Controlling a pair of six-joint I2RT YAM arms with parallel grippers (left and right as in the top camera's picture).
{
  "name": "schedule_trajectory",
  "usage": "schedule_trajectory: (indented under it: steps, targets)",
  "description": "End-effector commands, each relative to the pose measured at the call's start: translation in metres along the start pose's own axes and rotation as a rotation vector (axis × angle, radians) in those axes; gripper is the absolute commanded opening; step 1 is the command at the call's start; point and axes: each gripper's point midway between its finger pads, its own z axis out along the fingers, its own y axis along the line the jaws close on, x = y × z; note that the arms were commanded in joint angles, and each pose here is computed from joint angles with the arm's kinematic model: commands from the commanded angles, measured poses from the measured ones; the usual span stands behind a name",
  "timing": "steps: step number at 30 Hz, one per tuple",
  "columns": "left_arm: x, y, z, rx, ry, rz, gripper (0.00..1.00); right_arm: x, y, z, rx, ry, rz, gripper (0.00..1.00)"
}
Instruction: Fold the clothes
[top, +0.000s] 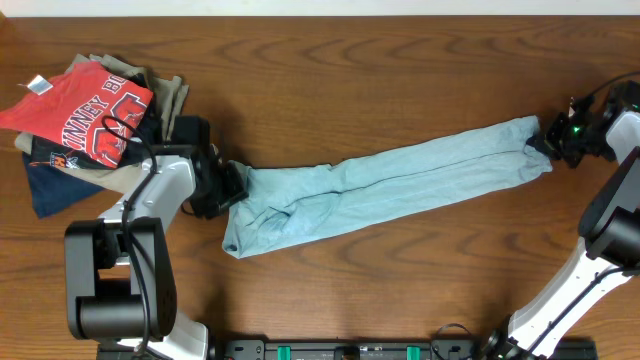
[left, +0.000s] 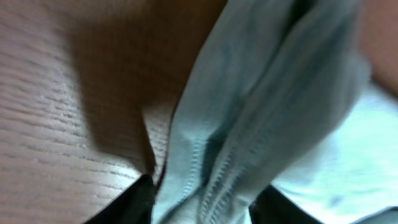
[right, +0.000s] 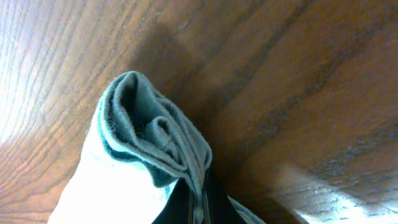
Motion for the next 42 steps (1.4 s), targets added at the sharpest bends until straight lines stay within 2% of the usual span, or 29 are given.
schedule_trajectory:
  steps: [1, 2, 3, 4, 10, 17, 18, 19, 20, 21, 23, 27, 28, 32, 38, 40, 42]
  targets:
    - [0.010, 0.008, 0.012, -0.015, 0.017, 0.028, 0.38, 0.007, -0.007, 0.006, 0.004, 0.027, 0.024, 0.01]
    - [0.010, 0.009, 0.014, -0.013, 0.013, 0.029, 0.31, 0.007, -0.007, 0.006, 0.004, 0.029, 0.020, 0.01]
    - [0.008, 0.009, 0.016, -0.010, 0.005, 0.036, 0.15, 0.007, -0.007, 0.006, 0.005, 0.030, 0.020, 0.01]
    - [0.006, 0.008, 0.017, -0.004, -0.007, 0.047, 0.07, 0.007, -0.007, 0.006, 0.005, 0.030, 0.020, 0.01]
    - [-0.047, -0.010, 0.005, 0.042, -0.205, 0.107, 0.06, 0.009, -0.007, 0.006, 0.005, 0.034, 0.021, 0.01]
    - [-0.118, -0.034, -0.048, 0.085, -0.429, 0.115, 0.06, 0.019, -0.008, 0.006, 0.013, 0.073, 0.049, 0.01]
    - [-0.124, -0.037, -0.054, 0.091, -0.446, 0.115, 0.07, 0.021, -0.008, 0.006, 0.014, 0.081, 0.052, 0.01]
    - [-0.129, -0.038, -0.060, 0.096, -0.461, 0.114, 0.13, 0.024, -0.008, 0.005, 0.017, 0.092, 0.057, 0.01]
    - [-0.132, -0.039, -0.063, 0.098, -0.468, 0.112, 0.25, 0.026, -0.008, 0.005, 0.019, 0.102, 0.061, 0.01]
    - [-0.133, -0.039, -0.065, 0.098, -0.467, 0.109, 0.44, 0.028, -0.008, 0.005, 0.021, 0.109, 0.064, 0.01]
    - [-0.127, -0.036, -0.062, 0.090, -0.439, 0.104, 0.68, 0.031, -0.008, 0.006, 0.023, 0.123, 0.067, 0.01]
    - [-0.096, -0.030, -0.049, 0.084, -0.295, 0.086, 0.96, 0.034, -0.008, 0.005, 0.025, 0.134, 0.067, 0.01]
    - [-0.084, -0.031, -0.046, 0.100, -0.240, 0.080, 0.99, 0.035, -0.008, 0.005, 0.025, 0.135, 0.066, 0.01]
    - [-0.049, -0.044, -0.041, 0.193, -0.085, 0.051, 0.99, 0.035, -0.008, 0.005, 0.025, 0.136, 0.066, 0.01]
    - [-0.037, -0.051, -0.033, 0.199, -0.039, -0.048, 0.98, 0.035, -0.008, 0.005, 0.025, 0.136, 0.047, 0.01]
    - [-0.038, -0.055, -0.030, 0.203, -0.040, -0.067, 0.93, 0.036, -0.009, 0.005, 0.028, 0.139, 0.044, 0.01]
    - [-0.037, -0.059, -0.026, 0.206, -0.038, -0.072, 0.81, 0.037, -0.009, 0.005, 0.029, 0.144, 0.040, 0.01]
